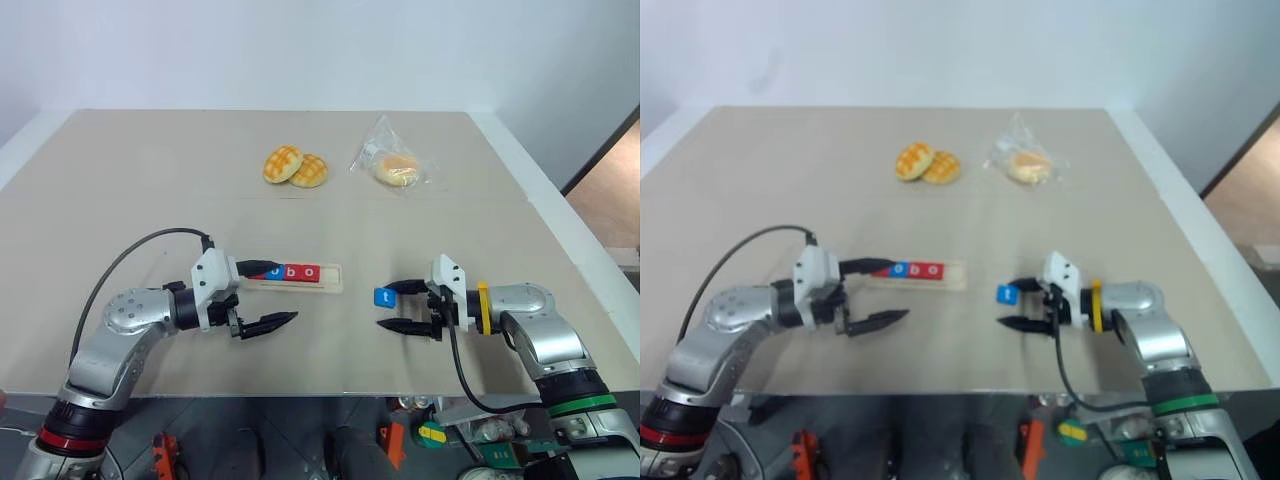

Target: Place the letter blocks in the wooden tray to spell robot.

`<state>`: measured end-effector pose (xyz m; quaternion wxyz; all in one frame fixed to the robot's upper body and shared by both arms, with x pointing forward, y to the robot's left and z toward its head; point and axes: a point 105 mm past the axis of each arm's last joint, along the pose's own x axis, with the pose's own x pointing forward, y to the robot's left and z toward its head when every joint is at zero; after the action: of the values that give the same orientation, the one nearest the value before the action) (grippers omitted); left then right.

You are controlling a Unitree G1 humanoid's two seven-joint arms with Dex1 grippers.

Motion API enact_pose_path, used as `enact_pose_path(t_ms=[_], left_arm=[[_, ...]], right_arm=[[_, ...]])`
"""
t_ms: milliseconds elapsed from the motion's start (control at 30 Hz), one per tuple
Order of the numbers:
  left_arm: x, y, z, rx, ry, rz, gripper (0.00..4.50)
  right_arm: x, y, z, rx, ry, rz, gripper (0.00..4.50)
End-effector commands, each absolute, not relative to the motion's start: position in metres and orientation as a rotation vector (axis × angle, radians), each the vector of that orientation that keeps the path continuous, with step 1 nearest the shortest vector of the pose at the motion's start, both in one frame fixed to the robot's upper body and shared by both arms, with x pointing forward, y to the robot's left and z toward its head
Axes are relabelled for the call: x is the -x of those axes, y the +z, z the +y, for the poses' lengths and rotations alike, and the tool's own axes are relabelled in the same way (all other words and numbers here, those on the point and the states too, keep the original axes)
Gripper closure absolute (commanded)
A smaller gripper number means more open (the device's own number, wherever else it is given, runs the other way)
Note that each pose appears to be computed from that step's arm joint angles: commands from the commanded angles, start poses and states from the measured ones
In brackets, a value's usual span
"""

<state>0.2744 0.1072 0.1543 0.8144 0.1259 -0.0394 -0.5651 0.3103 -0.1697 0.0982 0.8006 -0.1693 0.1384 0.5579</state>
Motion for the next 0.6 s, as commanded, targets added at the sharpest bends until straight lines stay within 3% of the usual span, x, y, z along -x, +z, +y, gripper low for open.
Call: enact_pose_path(t_ms=[33,200,467,600], left_arm=[[-0.269,0.164,0.102,-0.237,-1.263,-0.117,0.0],[-0.258,0.16,0.099,-0.229,-1.336,-0.075,0.0],[-0.257,0.155,0.102,-0.248,-1.333,-0.046,0.0],[-0.271,0.154,0.114,-0.273,-1.215,-0.057,0.0]], right_arm=[[-0.312,0.096,-0.17,0.363,1.159,0.301,1.69],[-0.314,0.095,-0.167,0.359,1.154,0.302,3.31],[-0.312,0.098,-0.162,0.346,1.163,0.285,3.31],[-0.32,0.123,-0.144,0.359,1.181,0.2,3.31]])
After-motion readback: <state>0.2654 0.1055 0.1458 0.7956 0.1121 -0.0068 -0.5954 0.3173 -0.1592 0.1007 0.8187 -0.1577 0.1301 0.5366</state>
